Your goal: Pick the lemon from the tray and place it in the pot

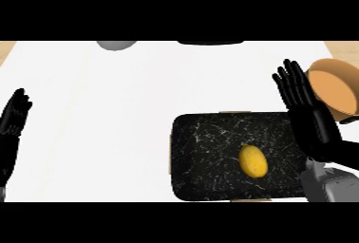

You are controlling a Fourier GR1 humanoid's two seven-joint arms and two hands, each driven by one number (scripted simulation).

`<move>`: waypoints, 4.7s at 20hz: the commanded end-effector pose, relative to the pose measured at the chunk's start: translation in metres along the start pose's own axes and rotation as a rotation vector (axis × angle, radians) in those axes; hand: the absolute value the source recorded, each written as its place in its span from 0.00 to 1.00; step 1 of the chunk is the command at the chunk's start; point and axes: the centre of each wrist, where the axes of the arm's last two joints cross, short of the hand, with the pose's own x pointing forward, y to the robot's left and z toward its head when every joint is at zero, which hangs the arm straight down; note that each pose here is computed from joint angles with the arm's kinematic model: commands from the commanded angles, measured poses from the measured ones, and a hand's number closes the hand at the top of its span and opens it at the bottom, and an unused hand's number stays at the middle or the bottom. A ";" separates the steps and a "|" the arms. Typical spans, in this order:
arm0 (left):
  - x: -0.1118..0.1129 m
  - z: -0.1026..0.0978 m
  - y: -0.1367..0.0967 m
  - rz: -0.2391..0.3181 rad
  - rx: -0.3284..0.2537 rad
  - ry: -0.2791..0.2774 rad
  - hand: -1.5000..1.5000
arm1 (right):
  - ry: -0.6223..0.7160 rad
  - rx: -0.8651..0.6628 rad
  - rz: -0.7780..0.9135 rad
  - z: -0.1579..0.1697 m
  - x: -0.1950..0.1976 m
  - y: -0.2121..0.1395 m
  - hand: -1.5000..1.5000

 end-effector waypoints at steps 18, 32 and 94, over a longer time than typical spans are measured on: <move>-0.038 0.015 -0.118 0.271 -0.434 0.388 0.50 | -0.090 -0.394 0.471 0.091 0.050 0.051 0.00; -0.016 0.002 -0.115 0.269 -0.452 0.382 0.50 | 0.536 -0.259 0.424 0.071 0.094 0.035 0.00; -0.028 0.001 -0.131 0.281 -0.478 0.357 0.50 | 0.389 0.202 0.180 0.108 -0.062 -0.149 1.00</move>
